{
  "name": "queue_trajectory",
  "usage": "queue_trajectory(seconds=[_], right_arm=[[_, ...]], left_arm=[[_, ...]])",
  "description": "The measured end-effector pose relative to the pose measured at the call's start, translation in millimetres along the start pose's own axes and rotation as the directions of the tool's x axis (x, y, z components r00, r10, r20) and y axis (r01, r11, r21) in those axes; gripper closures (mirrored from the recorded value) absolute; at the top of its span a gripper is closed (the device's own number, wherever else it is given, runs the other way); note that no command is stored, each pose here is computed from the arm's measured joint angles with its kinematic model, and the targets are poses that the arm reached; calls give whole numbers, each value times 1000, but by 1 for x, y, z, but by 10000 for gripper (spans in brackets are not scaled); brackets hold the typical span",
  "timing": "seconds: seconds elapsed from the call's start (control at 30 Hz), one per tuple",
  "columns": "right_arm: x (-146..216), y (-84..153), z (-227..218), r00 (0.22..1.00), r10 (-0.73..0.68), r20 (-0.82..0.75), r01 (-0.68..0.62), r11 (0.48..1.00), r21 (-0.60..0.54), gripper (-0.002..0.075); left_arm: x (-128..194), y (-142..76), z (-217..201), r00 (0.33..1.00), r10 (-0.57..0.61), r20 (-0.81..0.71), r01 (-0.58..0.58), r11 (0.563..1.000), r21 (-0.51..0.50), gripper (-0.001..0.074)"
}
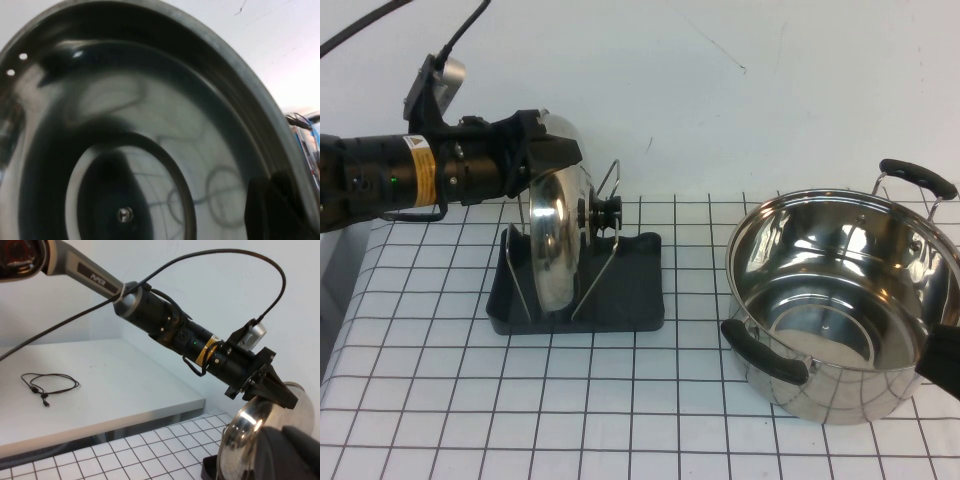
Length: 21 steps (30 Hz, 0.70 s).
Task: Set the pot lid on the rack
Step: Place the pot lid on the pot rack
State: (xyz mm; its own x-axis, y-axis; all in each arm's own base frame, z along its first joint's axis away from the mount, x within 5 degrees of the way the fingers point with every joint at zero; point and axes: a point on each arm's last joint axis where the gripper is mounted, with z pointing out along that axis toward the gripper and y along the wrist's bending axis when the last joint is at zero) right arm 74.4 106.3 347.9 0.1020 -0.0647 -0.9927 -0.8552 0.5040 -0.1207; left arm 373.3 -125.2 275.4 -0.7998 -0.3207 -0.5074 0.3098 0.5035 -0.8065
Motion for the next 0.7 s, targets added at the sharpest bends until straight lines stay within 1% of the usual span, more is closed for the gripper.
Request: queue_trajectory(seconds=[0.17, 0.23, 0.27, 0.3, 0.43, 0.5, 0.53, 0.6, 0.7], right_arm=[[0, 0, 0, 1000, 0, 0, 0, 1000, 0, 722], [0, 0, 0, 1000, 0, 0, 0, 1000, 0, 722], [0, 0, 0, 1000, 0, 0, 0, 1000, 1, 722], [0, 0, 0, 1000, 0, 0, 0, 1000, 1, 722], [0, 0, 0, 1000, 0, 0, 0, 1000, 2, 722], [0, 0, 0, 1000, 0, 0, 0, 1000, 2, 723], [0, 0, 0, 1000, 0, 0, 0, 1000, 2, 723], [0, 0, 0, 1000, 0, 0, 0, 1000, 2, 724], [0, 0, 0, 1000, 0, 0, 0, 1000, 2, 724]], left_arm=[[1, 4, 3, 1000, -2, -17, 2, 1000, 3, 699], [1, 4, 3, 999, 17, -27, -17, 1000, -1, 659], [2, 5, 4, 999, 29, -33, -29, 1000, -8, 624], [3, 7, 5, 998, 38, -42, -39, 999, -15, 565], [5, 10, 6, 997, 54, -58, -55, 998, -25, 243], [6, 10, 6, 995, 65, -70, -66, 997, -25, 135], [6, 10, 5, 995, 71, -75, -73, 997, -25, 102], [7, 10, 5, 992, 95, -85, -98, 995, -28, 70], [6, 8, 3, 988, 133, -85, -136, 990, -34, 50]])
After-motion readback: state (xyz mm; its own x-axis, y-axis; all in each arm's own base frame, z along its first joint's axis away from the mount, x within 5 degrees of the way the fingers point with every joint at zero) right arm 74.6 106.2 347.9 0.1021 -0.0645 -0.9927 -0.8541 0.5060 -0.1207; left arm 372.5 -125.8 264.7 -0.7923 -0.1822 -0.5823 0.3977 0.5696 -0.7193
